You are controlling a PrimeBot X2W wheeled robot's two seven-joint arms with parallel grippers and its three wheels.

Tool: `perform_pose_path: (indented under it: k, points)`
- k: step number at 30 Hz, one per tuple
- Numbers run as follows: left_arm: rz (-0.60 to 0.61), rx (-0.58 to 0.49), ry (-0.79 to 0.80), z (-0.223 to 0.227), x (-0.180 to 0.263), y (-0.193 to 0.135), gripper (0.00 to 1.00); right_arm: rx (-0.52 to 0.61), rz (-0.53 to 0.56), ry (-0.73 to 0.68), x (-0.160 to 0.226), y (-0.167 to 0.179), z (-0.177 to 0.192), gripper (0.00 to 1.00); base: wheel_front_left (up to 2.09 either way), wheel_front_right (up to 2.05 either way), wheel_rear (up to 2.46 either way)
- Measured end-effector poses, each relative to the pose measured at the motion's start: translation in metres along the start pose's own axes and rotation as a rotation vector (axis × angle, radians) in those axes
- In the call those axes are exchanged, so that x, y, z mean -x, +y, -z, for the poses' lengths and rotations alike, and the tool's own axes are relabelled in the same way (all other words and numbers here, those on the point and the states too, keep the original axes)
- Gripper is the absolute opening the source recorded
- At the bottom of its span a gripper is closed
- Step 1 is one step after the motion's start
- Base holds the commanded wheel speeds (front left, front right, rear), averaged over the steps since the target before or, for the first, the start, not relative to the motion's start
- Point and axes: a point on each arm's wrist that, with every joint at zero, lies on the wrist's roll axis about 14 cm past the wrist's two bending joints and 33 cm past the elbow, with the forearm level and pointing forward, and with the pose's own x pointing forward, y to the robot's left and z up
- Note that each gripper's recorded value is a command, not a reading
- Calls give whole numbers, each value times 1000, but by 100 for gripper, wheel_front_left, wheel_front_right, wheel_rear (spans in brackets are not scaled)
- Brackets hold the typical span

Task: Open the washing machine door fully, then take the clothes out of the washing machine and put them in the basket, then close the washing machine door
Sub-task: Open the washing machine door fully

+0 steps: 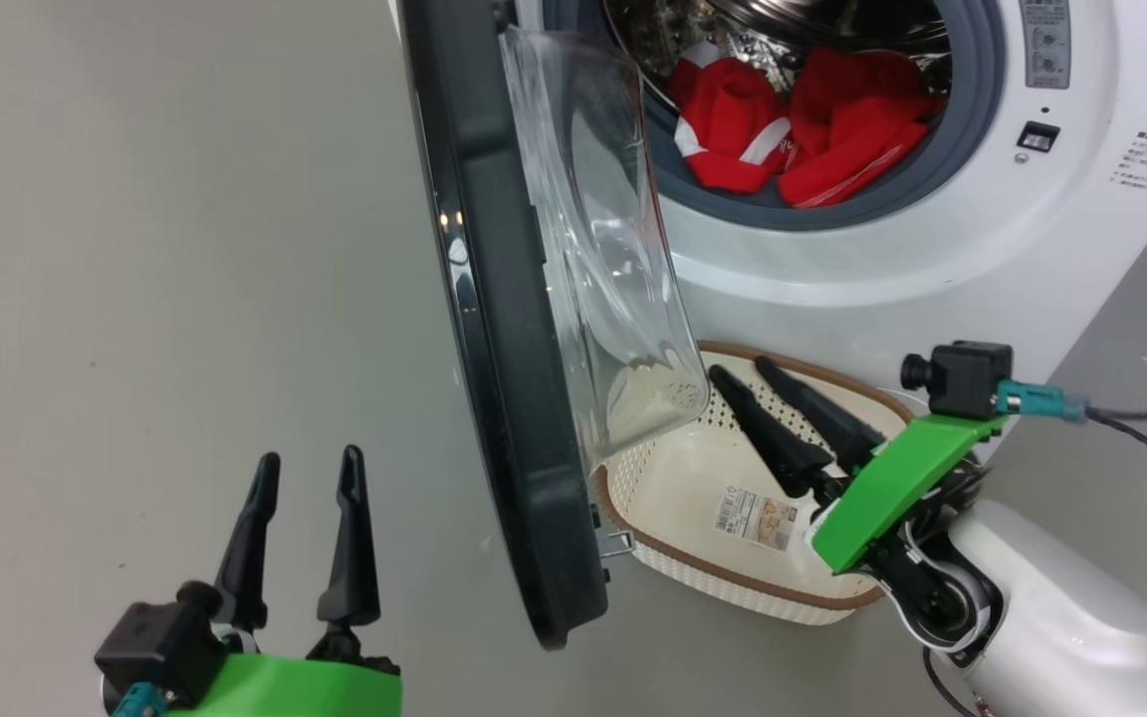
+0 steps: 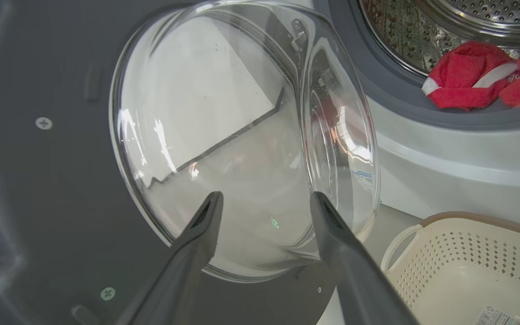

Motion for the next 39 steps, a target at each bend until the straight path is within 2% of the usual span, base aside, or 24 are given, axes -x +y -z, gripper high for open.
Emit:
perform_pose_path:
  k: [10,18,27,39]
  points:
    - [6,-6,-33,-10,-3,-2,100,357,91,-120,6,-28,-25,100,0,0,0]
    - [-10,-11,-29,-8,-2,0,100,517,156,-230,16,-32,-44,100,0,0,0]
    - [-14,-18,-27,-8,-3,0,100,586,228,-298,36,-35,-43,100,0,0,0]
    - [-5,-23,-21,-5,-5,-4,100,562,245,-270,49,-38,-25,100,0,0,0]
